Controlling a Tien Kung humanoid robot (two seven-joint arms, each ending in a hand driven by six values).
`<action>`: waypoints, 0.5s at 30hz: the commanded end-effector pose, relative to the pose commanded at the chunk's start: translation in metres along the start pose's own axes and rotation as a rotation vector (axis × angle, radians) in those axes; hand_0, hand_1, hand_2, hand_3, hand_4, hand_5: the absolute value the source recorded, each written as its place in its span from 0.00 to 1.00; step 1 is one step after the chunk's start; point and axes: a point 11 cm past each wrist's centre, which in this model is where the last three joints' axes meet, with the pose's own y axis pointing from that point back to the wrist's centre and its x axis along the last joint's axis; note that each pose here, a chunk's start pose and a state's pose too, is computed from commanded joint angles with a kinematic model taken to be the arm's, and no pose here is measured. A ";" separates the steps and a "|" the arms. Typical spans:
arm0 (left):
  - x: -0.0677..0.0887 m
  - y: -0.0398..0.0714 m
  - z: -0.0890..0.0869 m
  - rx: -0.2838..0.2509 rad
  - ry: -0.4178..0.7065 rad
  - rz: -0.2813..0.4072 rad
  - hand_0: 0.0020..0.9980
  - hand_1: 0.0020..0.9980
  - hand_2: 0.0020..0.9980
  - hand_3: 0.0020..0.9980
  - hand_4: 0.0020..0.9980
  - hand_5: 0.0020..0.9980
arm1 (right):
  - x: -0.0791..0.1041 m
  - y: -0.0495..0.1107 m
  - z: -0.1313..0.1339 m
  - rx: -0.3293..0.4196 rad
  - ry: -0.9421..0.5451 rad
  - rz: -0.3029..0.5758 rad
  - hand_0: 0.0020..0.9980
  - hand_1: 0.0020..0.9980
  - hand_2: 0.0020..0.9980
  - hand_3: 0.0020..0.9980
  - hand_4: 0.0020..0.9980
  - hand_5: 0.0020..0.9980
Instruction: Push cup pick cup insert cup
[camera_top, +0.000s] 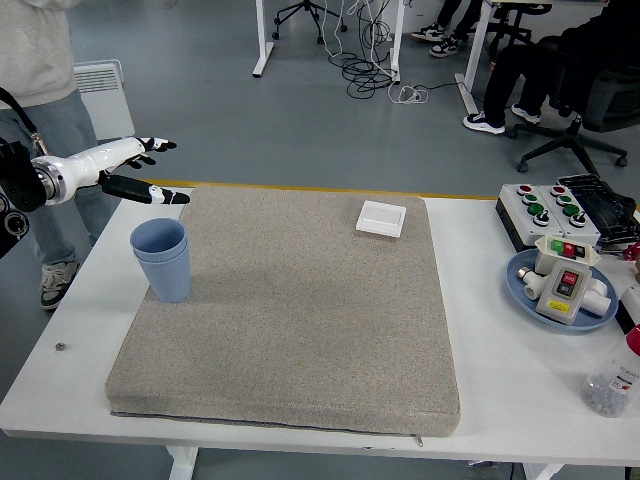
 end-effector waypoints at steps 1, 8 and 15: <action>0.005 0.001 0.005 -0.046 0.021 0.040 0.68 0.73 0.79 0.73 0.85 0.52 | 0.000 0.000 0.000 0.001 0.001 0.000 0.76 0.66 0.69 0.62 0.20 0.61; 0.056 0.025 0.052 -0.419 0.221 0.407 0.50 0.54 0.51 0.48 0.67 0.48 | 0.000 0.000 0.000 0.000 0.001 0.001 0.76 0.66 0.69 0.62 0.20 0.61; 0.050 0.029 0.057 -0.451 0.457 0.416 0.49 0.53 0.50 0.47 0.61 0.54 | 0.001 0.000 0.000 0.001 -0.003 0.003 0.76 0.66 0.69 0.62 0.20 0.61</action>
